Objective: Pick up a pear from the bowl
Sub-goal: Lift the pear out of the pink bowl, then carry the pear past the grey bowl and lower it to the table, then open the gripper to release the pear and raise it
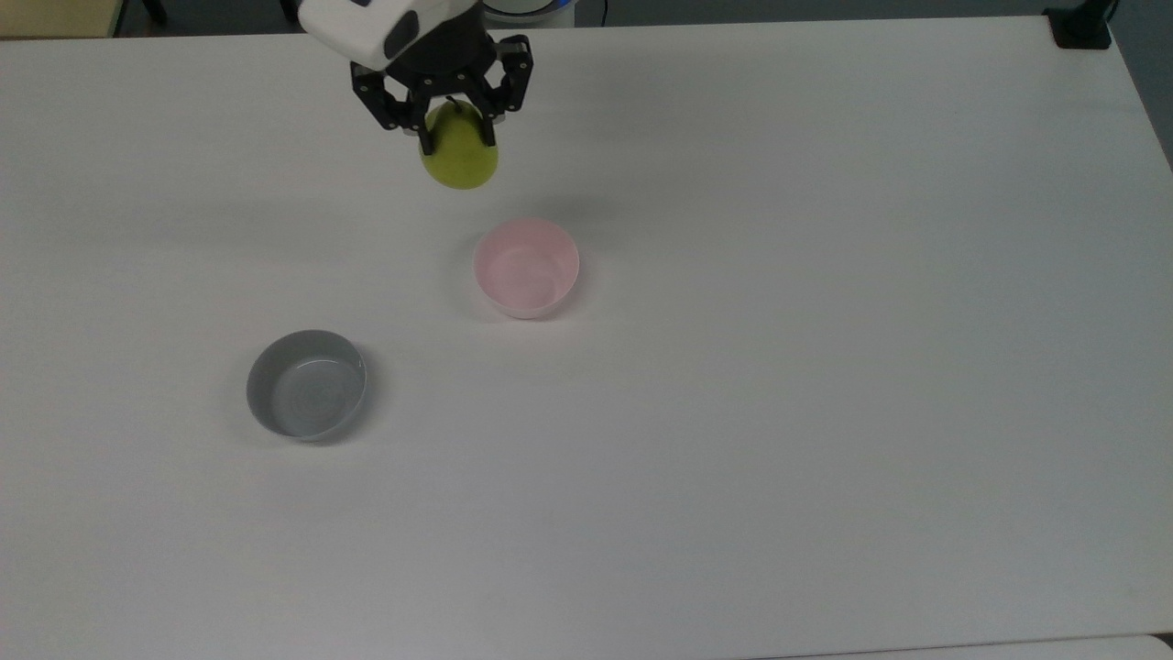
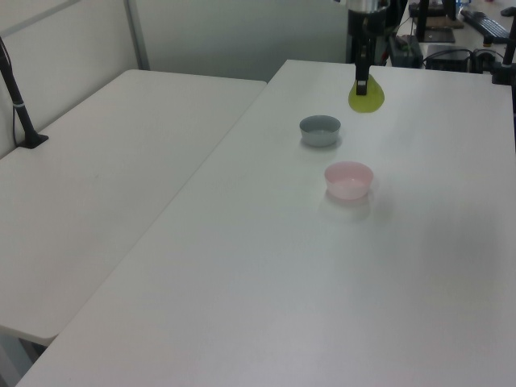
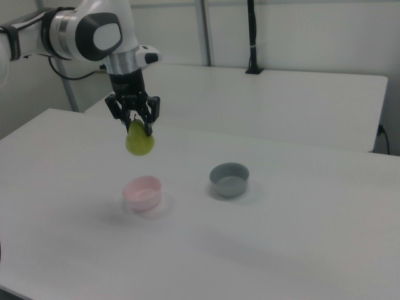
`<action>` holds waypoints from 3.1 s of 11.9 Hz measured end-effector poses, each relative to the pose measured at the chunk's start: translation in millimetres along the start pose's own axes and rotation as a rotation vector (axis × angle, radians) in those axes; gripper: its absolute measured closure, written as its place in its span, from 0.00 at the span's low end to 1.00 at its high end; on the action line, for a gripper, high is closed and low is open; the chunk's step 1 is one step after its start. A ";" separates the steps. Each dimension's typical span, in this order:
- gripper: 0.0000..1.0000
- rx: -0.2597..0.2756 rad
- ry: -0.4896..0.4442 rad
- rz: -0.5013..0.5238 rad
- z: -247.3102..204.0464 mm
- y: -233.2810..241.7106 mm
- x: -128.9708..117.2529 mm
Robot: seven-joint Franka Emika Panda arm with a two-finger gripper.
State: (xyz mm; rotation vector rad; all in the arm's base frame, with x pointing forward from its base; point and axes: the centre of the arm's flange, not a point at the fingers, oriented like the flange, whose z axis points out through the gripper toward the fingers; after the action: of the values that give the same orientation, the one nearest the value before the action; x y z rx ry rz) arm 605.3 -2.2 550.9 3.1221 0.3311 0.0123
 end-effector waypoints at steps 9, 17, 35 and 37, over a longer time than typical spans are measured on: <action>0.46 -0.037 0.037 -0.012 -5.4 153.2 -48.9; 0.46 -0.071 0.061 0.035 115.2 265.1 -44.7; 0.00 -0.090 0.079 0.080 170.5 295.4 -40.1; 0.00 -0.075 0.078 0.070 142.2 284.2 -41.8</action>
State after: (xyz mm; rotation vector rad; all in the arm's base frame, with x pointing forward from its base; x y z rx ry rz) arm 625.2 -289.0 409.2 3.0625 0.2163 0.1433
